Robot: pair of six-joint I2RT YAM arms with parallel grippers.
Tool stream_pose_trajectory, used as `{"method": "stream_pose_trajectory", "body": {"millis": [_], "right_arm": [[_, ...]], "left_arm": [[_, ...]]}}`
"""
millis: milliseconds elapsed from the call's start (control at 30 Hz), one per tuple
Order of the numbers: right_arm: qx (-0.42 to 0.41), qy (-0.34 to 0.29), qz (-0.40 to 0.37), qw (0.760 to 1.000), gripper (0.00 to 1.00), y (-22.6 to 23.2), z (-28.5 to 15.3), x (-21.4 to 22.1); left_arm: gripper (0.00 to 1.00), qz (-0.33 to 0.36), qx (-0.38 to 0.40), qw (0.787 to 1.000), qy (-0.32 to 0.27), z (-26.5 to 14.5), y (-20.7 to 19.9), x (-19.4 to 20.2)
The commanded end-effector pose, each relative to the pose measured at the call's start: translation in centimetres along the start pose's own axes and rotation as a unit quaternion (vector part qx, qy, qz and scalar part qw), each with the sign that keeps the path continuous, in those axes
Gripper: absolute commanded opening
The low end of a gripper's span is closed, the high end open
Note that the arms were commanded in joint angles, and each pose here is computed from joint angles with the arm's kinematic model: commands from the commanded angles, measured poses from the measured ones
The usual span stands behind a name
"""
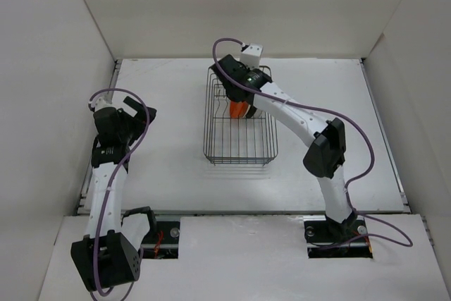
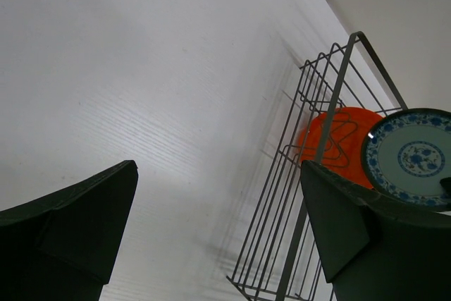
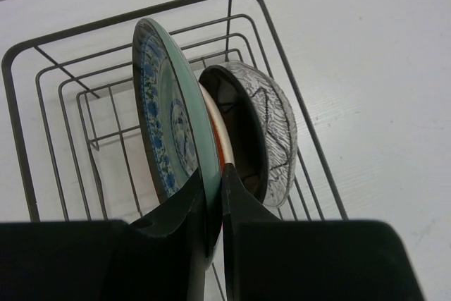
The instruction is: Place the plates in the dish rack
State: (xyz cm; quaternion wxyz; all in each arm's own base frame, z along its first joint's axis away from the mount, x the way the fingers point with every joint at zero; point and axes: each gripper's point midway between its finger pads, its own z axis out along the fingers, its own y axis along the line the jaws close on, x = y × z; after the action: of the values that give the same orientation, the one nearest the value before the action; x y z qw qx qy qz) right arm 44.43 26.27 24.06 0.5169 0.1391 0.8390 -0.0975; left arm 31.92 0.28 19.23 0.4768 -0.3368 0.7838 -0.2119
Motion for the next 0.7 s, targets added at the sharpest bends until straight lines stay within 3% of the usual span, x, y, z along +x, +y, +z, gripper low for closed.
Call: {"method": "stream_pose_trajectory", "body": {"millis": [0, 467, 633, 667], "right_arm": [[-0.026, -0.017, 0.041, 0.999, 0.0, 1.9, -0.5, -2.0], [-0.037, 0.007, 0.007, 0.999, 0.01, 4.1, 0.9, 0.9], [-0.045, 0.018, -0.003, 0.999, 0.1, 4.7, 1.4, 2.0], [-0.05, 0.022, -0.003, 0.998, 0.2, 4.9, 1.3, 2.1]], "left_arm": [[1.0, 0.005, 0.023, 0.999, -0.024, -0.6, -1.7, -1.9], [1.0, 0.008, 0.017, 1.0, -0.017, -0.4, -1.4, -1.6], [1.0, 0.008, 0.02, 1.0, -0.014, -0.4, -1.5, -1.5], [1.0, 0.006, 0.017, 1.0, -0.017, -0.4, -1.3, -1.7]]}}
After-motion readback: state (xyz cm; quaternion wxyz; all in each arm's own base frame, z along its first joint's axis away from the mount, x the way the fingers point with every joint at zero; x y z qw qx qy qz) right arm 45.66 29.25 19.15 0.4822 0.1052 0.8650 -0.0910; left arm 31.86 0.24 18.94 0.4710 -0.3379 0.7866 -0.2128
